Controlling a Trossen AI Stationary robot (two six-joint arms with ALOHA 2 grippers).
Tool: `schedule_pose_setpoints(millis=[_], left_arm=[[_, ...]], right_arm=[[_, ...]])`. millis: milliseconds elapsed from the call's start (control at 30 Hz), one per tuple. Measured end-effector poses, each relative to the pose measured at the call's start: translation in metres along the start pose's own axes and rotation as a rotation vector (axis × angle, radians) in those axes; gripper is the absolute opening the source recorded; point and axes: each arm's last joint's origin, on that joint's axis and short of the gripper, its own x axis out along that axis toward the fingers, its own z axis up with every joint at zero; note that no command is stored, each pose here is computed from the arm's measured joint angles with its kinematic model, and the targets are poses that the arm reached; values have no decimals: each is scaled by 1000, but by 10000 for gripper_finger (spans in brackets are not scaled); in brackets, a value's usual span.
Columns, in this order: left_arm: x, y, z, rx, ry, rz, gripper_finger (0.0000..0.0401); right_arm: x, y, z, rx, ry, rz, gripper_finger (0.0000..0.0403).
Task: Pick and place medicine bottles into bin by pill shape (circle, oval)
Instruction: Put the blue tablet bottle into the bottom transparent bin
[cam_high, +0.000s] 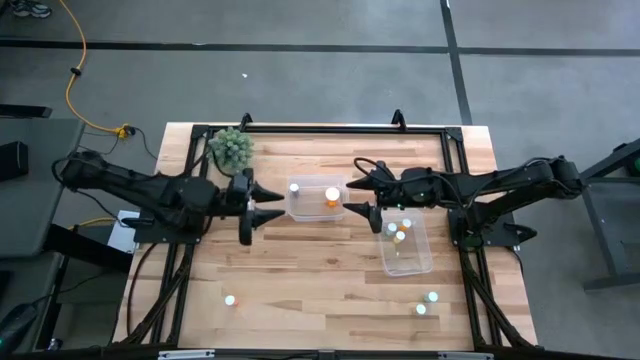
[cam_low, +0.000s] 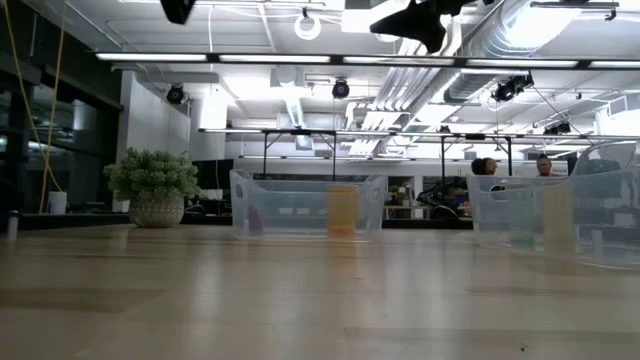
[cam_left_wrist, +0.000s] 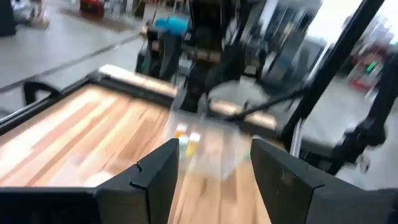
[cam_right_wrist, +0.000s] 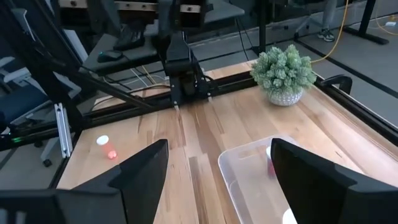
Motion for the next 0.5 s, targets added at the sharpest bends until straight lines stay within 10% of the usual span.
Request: schedule_pose_setpoints(millis=[333, 500], left_arm=[[-25, -25, 15, 30, 198, 85, 188], [-31, -24, 12, 24, 226, 98, 188]], right_arm=[[-1, 5, 3, 43, -22, 74, 277], [-10, 22, -1, 119, 211, 72, 277]])
